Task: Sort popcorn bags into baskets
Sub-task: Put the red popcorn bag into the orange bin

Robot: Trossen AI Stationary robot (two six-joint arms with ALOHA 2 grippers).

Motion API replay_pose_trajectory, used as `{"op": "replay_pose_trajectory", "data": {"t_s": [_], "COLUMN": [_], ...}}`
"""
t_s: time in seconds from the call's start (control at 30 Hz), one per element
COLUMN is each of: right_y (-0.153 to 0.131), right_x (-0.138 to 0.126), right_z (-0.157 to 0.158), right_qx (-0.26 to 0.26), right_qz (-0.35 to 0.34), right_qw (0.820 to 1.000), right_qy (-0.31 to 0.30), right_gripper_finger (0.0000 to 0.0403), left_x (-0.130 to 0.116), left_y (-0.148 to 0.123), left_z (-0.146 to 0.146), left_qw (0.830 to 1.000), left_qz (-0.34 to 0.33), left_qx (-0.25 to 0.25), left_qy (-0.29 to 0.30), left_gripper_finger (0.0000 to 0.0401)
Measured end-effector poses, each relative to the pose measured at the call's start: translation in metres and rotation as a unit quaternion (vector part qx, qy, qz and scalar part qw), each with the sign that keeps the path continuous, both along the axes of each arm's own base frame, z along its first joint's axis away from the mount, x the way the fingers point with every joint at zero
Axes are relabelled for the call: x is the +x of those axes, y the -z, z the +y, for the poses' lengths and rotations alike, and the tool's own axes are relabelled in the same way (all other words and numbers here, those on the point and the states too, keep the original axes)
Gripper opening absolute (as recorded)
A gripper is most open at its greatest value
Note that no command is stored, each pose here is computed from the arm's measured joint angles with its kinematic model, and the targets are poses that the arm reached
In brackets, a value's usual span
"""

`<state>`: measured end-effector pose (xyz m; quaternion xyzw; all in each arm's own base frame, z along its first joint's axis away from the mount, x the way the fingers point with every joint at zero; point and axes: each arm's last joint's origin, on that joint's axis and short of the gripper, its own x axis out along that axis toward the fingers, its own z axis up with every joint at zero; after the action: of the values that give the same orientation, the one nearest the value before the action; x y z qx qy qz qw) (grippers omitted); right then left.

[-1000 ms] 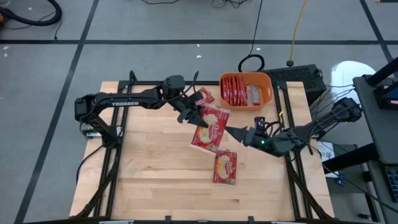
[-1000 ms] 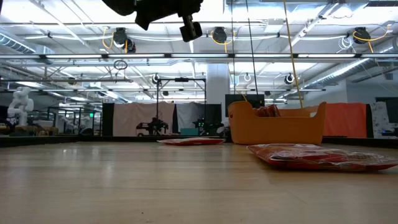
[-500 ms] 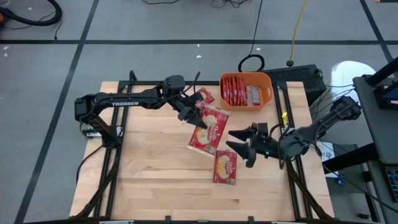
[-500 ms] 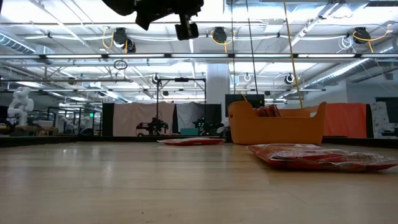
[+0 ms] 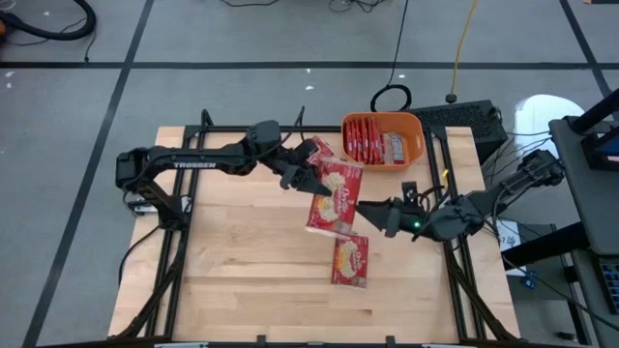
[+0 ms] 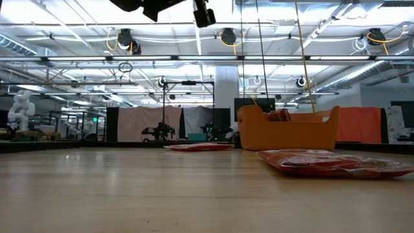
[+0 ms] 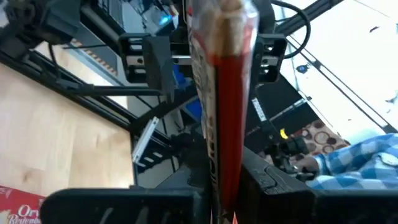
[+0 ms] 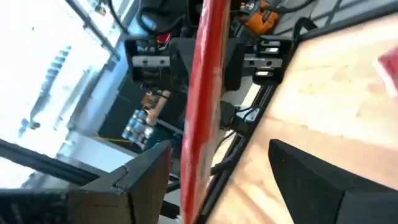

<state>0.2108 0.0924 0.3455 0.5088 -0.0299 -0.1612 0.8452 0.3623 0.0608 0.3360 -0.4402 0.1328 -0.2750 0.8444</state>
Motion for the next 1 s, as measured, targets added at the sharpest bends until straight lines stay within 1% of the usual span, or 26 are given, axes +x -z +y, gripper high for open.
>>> {"op": "replay_pose_trajectory", "data": {"t_s": [0.13, 0.23, 0.37, 0.5, 0.7, 0.8, 0.9, 1.0], "right_y": [0.005, 0.011, 0.018, 0.027, 0.032, 0.032, 0.032, 0.032], "right_x": [-0.003, -0.003, -0.004, -0.003, 0.000, 0.002, 0.004, 0.005], "right_z": [-0.003, -0.005, -0.009, -0.011, -0.016, -0.021, -0.026, -0.031], "right_qx": [0.037, 0.059, 0.085, 0.102, 0.093, 0.089, 0.087, 0.075], "right_qz": [-0.016, -0.038, -0.085, -0.115, -0.108, -0.108, -0.107, -0.103], "right_qw": [0.999, 0.997, 0.993, 0.988, 0.990, 0.990, 0.990, 0.992], "right_qy": [0.007, 0.011, 0.015, 0.014, 0.000, -0.005, -0.005, 0.006], "right_gripper_finger": [0.0263, 0.0254, 0.0228, 0.0191, 0.0135, 0.0113, 0.0100, 0.0097], "left_x": [0.002, 0.004, 0.007, 0.008, 0.008, 0.008, 0.008, 0.009], "left_y": [0.001, 0.001, 0.003, 0.004, 0.005, 0.008, 0.008, 0.009], "left_z": [-0.007, -0.011, -0.013, -0.013, -0.013, -0.013, -0.015, -0.017], "left_qw": [1.000, 0.999, 0.998, 0.997, 0.997, 0.997, 0.997, 0.997], "left_qz": [-0.004, -0.007, -0.004, -0.004, 0.007, 0.020, 0.022, 0.025], "left_qx": [0.009, 0.015, 0.018, 0.021, 0.009, 0.007, 0.007, 0.007], "left_qy": [-0.014, -0.031, -0.064, -0.080, -0.080, -0.079, -0.077, -0.076], "left_gripper_finger": [0.0040, 0.0040, 0.0040, 0.0040, 0.0040, 0.0040, 0.0040, 0.0040]}}
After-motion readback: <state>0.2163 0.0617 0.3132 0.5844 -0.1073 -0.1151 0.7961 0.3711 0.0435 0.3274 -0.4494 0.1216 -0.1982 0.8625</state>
